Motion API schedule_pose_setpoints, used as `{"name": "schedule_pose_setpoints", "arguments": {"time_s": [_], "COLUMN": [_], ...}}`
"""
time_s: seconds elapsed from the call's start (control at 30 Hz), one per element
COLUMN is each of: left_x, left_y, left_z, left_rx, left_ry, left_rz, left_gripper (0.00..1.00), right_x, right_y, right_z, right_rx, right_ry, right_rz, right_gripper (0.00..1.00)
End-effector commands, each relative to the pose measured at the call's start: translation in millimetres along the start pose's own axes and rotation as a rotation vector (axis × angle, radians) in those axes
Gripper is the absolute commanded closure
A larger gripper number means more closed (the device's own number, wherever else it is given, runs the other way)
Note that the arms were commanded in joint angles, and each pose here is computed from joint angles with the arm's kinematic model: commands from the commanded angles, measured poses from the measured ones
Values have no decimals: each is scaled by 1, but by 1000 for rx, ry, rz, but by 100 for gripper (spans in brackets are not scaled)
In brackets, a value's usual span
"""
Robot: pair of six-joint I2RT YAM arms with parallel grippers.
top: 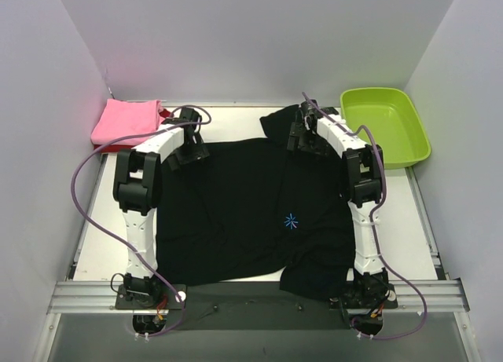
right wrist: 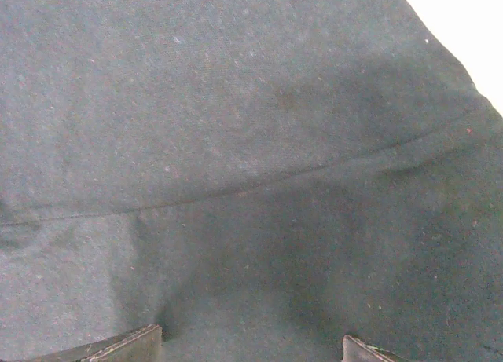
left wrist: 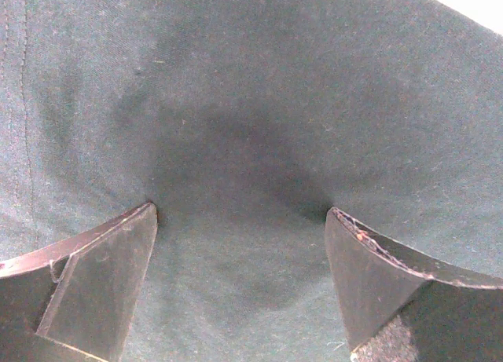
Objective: Fold and stack the t-shirts
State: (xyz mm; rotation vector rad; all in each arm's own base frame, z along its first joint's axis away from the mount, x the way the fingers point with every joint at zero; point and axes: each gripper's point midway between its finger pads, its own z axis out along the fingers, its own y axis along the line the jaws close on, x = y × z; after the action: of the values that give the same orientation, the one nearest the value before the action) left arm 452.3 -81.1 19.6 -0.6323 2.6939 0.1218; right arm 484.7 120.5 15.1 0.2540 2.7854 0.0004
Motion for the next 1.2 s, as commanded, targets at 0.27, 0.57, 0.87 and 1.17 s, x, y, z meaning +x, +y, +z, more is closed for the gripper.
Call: {"name": "schedule_pose_setpoints", "arguments": {"time_s": [0.27, 0.57, 0.87, 1.17], "left_x": [-3, -23, -53, -65], "left_y": [2, -6, -27, -50], "left_z": [29, 39, 45, 62], "left_rx": [-41, -27, 18, 79], "left_ry": [40, 29, 2, 3], "left_rz": [18, 25, 30, 41], "left_gripper": [3, 3, 3, 3], "right_x": [-3, -19, -36, -55], "right_y": [-8, -22, -21, -22], "right_z": [3, 9, 17, 31], "right_rx": [40, 47, 6, -33], "right_ry": [49, 40, 40, 21], "right_rz": [2, 76, 116, 177], "right_gripper": [2, 0, 0, 0]}}
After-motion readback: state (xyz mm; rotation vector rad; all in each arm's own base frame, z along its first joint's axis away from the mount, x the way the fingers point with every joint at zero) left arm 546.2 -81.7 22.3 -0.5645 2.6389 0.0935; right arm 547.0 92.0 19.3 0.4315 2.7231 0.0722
